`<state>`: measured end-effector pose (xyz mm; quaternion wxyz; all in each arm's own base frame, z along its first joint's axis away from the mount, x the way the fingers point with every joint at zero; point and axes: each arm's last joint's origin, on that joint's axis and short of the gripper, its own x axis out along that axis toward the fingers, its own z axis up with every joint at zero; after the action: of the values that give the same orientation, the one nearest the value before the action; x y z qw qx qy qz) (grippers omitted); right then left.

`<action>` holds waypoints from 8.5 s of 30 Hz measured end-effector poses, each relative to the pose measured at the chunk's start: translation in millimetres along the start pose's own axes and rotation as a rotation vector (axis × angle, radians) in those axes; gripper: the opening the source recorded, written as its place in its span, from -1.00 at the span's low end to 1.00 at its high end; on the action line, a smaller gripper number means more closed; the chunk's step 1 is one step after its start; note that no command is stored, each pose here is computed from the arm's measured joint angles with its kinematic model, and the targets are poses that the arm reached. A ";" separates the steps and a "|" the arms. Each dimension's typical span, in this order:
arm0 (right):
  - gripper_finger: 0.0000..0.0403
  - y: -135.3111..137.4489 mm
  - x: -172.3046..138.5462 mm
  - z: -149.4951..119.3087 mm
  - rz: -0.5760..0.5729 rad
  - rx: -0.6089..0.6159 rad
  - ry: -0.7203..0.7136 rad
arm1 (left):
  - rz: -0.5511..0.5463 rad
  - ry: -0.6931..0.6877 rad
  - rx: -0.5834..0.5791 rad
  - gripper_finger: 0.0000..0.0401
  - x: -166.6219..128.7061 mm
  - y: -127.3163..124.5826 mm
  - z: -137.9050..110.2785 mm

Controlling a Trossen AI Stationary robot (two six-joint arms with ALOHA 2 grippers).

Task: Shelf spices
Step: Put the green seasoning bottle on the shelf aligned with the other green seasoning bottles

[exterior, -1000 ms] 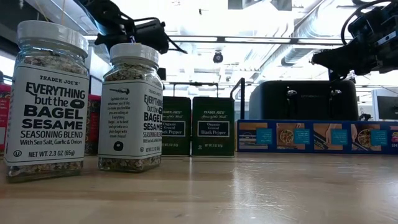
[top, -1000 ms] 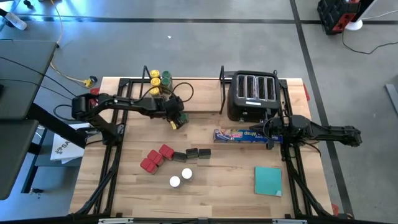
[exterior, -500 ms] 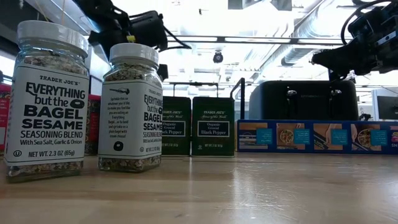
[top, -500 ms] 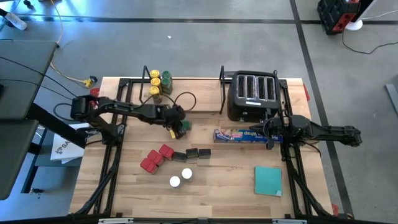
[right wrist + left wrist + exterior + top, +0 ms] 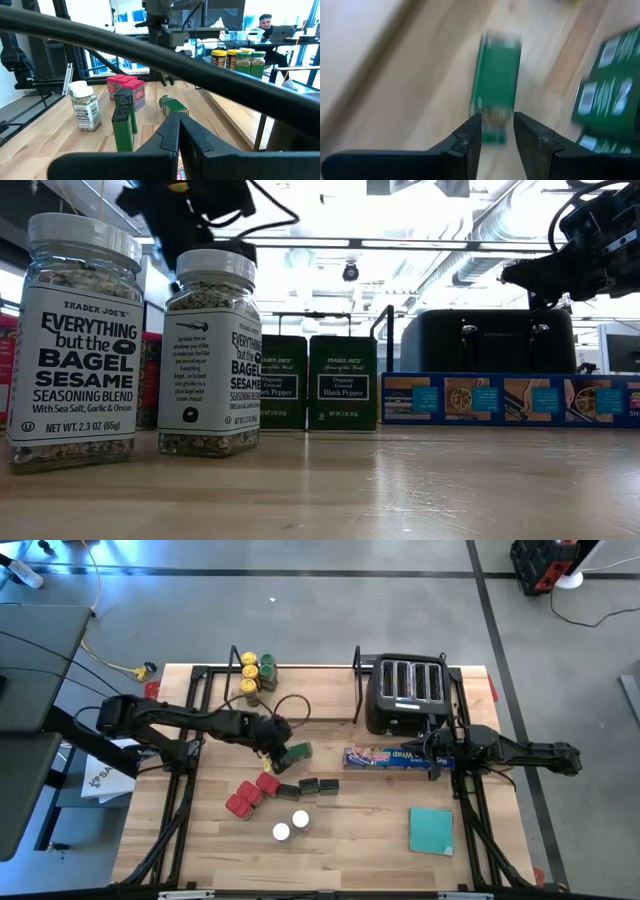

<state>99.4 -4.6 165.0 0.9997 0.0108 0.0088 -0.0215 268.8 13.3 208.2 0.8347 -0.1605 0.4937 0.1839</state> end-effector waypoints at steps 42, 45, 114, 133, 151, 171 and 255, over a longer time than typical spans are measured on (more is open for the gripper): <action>-1.00 0.0 0.1 -0.1 0.000 0.000 0.001 | 0.050 -0.034 0.099 0.34 54.2 -2.3 -42.2; -1.00 0.0 0.1 -0.1 0.000 0.000 0.001 | 0.059 -0.026 0.088 0.29 54.2 2.8 -41.1; -1.00 0.0 0.0 0.0 0.000 0.000 0.001 | 0.081 0.353 0.235 -0.02 -11.9 5.3 52.1; -1.00 0.0 0.1 -0.1 0.000 0.000 0.001 | 0.052 0.971 0.298 0.29 52.4 18.5 69.2; -1.00 0.0 0.1 -0.1 0.000 0.000 0.001 | 0.084 0.626 0.310 0.44 28.8 4.9 38.0; -1.00 0.0 0.1 -0.1 0.000 0.000 0.001 | 0.103 -0.091 0.177 0.44 26.3 14.9 -78.1; -1.00 0.0 0.1 0.0 0.000 0.000 0.001 | 0.074 0.249 0.273 -0.02 -59.2 54.0 93.7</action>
<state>99.4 -4.6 165.0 0.9997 0.0108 0.0092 -0.0216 289.1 94.1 299.0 0.7738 -0.0488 0.6192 0.1246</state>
